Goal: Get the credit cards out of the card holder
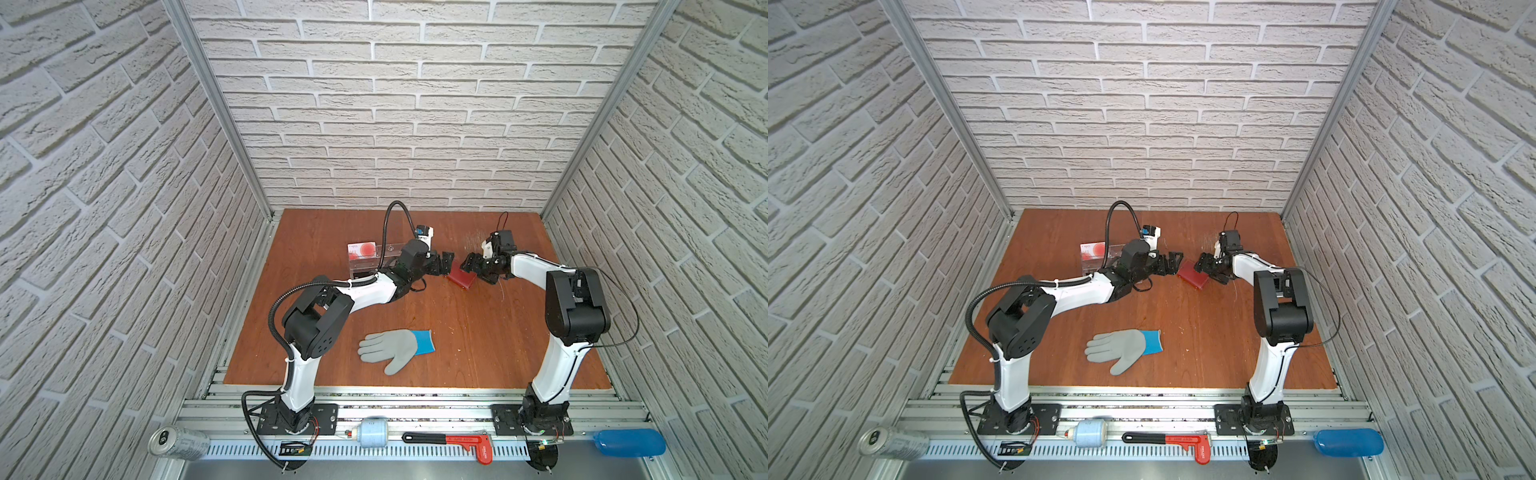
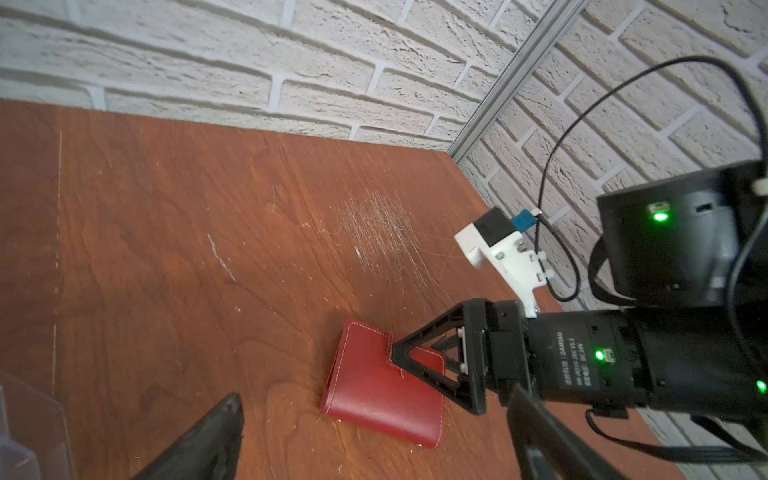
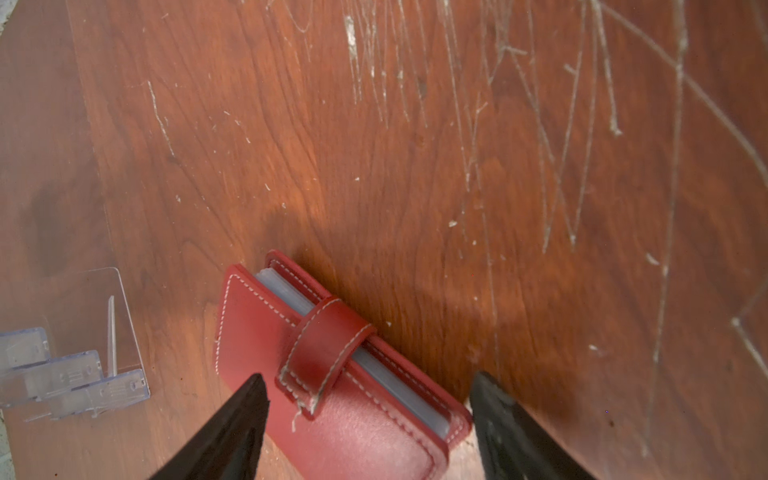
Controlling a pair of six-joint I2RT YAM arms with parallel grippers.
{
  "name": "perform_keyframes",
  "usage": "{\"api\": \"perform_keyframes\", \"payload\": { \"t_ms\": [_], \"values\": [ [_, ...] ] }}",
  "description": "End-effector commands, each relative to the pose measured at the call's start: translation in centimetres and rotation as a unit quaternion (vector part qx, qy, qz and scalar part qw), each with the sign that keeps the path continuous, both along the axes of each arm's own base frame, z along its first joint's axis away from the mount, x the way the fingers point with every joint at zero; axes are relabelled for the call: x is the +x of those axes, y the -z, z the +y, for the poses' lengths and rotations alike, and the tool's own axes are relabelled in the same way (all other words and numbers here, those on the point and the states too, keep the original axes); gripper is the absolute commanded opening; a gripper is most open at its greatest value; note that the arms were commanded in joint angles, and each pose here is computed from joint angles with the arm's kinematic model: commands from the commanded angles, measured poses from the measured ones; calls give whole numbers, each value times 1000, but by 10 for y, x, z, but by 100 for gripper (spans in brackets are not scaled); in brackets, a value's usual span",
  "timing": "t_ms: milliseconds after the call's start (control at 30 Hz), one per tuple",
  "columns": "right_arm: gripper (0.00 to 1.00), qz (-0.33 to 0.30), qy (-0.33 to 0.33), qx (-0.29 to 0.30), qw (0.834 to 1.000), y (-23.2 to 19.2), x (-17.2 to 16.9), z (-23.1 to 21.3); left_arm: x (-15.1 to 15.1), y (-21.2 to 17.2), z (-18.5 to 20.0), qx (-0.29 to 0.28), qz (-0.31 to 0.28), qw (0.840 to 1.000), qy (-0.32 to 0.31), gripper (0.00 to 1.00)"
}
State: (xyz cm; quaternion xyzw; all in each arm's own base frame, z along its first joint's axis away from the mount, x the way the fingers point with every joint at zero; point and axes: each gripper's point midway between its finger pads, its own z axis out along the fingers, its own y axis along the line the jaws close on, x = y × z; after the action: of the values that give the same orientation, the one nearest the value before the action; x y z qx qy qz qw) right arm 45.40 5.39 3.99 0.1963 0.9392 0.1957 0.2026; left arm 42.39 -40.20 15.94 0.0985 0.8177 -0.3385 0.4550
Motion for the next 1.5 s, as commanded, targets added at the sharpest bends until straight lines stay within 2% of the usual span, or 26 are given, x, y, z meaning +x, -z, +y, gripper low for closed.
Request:
{"api": "perform_keyframes", "payload": {
  "t_ms": [0,233,433,733,1033,1133,1433,1467],
  "values": [
    [73,-15,-4,9,1000,-3,7,3,-3,15,-1,-24,42,999,6,98],
    [65,-1,2,14,1000,10,-4,4,-8,22,-2,-30,64,997,23,98],
    [62,7,5,17,1000,17,-12,9,-11,33,-11,-61,100,992,42,98],
    [44,18,2,33,999,25,-28,32,-6,46,-15,-77,135,987,38,98],
    [37,26,6,45,999,34,-39,42,3,59,-17,-89,168,981,31,98],
    [29,27,10,46,999,36,-42,42,4,63,-17,-87,175,980,30,98],
    [28,28,6,53,998,41,-48,44,5,78,-17,-83,195,977,28,98],
    [26,29,6,53,998,43,-49,45,5,79,-17,-84,197,976,29,98]
  ]
}}
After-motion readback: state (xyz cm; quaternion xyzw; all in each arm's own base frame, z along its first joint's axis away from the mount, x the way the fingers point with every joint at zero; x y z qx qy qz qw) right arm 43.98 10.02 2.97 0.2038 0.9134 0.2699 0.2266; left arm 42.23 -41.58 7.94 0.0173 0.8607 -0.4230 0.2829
